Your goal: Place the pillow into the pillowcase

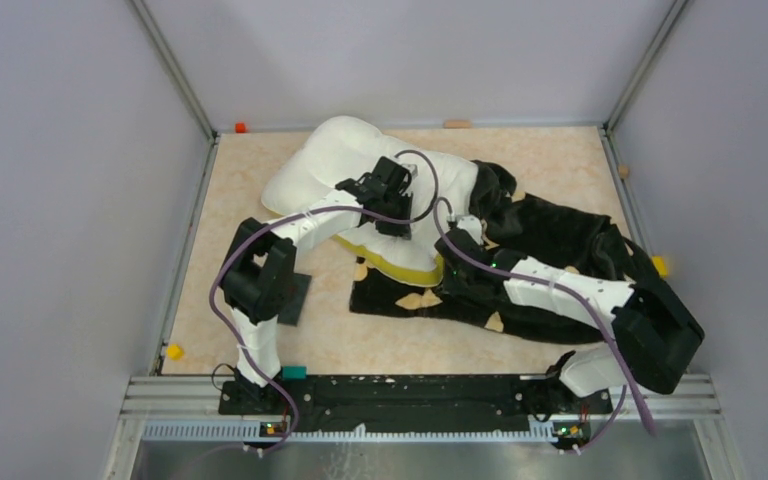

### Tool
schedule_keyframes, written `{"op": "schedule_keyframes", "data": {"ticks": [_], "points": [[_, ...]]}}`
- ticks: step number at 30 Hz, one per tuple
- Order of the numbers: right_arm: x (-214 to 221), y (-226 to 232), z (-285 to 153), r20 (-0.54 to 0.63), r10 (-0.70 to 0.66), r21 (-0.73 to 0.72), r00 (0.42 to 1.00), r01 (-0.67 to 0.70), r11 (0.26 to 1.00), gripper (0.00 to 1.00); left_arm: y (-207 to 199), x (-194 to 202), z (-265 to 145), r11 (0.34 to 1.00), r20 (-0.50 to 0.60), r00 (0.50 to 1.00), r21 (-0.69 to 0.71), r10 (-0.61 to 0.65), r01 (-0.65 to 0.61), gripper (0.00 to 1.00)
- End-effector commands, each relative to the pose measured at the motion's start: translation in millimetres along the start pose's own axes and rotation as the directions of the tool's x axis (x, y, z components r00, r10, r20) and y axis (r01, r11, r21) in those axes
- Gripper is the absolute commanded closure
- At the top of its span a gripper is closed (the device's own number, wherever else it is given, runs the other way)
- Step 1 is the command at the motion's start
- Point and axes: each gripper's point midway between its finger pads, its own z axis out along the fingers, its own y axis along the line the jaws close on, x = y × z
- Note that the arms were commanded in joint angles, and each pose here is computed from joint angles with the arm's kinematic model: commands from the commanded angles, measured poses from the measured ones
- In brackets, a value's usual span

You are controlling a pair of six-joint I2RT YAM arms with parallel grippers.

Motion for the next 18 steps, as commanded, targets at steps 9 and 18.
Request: {"op": "schedule_keyframes", "data": {"ticks": [9,18], "points": [[-84.8,64.5,-93.6,0.314,0.067,-0.308,0.947,0.035,0.951,1.0,-38.9,-22.1,-16.7,0.995,0.037,0.994,0.021,0.1,-0.101,1.0],[-42.3,49.7,-61.4,0.177,-0.056,-0.227,0.983,0.096,0.969,0.6,-59.3,6.5,8.4,0.991,-0.035,0.996,0.099,0.088,-0.084,1.0]]}}
